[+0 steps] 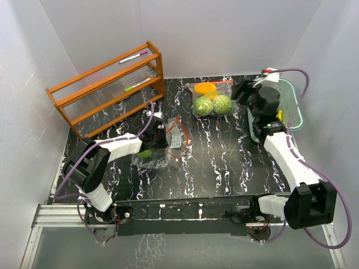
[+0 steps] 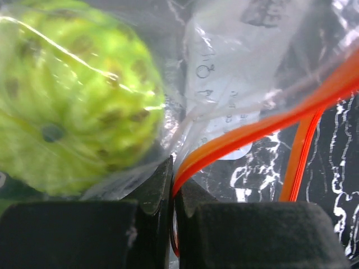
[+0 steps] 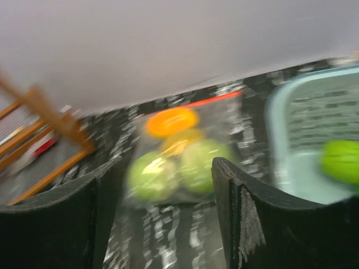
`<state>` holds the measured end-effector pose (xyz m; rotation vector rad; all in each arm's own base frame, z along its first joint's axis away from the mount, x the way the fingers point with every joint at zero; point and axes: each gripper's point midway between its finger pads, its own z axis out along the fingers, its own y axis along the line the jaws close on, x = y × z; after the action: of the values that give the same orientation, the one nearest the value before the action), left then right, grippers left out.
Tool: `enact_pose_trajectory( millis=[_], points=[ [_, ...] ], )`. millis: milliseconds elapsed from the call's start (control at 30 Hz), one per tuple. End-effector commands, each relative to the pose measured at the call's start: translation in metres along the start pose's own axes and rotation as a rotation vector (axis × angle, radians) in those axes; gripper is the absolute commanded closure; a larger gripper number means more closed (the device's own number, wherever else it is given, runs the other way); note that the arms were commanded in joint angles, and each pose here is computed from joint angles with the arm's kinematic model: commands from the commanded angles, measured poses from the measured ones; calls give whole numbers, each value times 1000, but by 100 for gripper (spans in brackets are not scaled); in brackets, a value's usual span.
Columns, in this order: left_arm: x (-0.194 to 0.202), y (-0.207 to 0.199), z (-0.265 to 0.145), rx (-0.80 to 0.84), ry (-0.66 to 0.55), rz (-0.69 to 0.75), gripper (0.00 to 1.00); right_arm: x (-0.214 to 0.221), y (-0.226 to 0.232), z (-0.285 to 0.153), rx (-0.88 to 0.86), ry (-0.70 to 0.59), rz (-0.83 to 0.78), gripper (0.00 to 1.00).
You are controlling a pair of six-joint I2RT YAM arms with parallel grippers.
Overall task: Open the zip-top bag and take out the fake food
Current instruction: Place the fake fruit in the bin, then pick up the fake fruit from the zipper food storage bag.
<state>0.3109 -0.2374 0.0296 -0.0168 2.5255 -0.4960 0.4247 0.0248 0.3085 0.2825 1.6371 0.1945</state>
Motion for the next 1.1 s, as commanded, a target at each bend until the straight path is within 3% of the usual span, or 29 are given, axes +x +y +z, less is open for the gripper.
enact_pose_trajectory(
  millis=[0, 167, 400, 633, 833, 967, 1067],
  points=[
    [-22, -20, -8, 59, -30, 1, 100, 55, 80, -16, -326, 122, 97, 38],
    [-33, -35, -18, 102, -47, -19, 100, 141, 144, -42, -512, 311, 152, 52],
    [-38, -65, -32, 164, -57, 43, 100, 207, 207, -68, -665, 464, 153, 55],
    [-37, -72, -42, 196, -74, 86, 100, 249, 214, -76, -713, 537, 179, 59],
    [-51, -94, -67, 271, -87, 92, 100, 307, 207, -73, -696, 655, 205, 69],
    [-63, -97, -83, 273, -125, 101, 100, 319, 205, -73, -688, 671, 212, 70],
    [-68, -98, -91, 273, -140, 100, 92, 328, 201, -71, -670, 683, 200, 70]
  ],
)
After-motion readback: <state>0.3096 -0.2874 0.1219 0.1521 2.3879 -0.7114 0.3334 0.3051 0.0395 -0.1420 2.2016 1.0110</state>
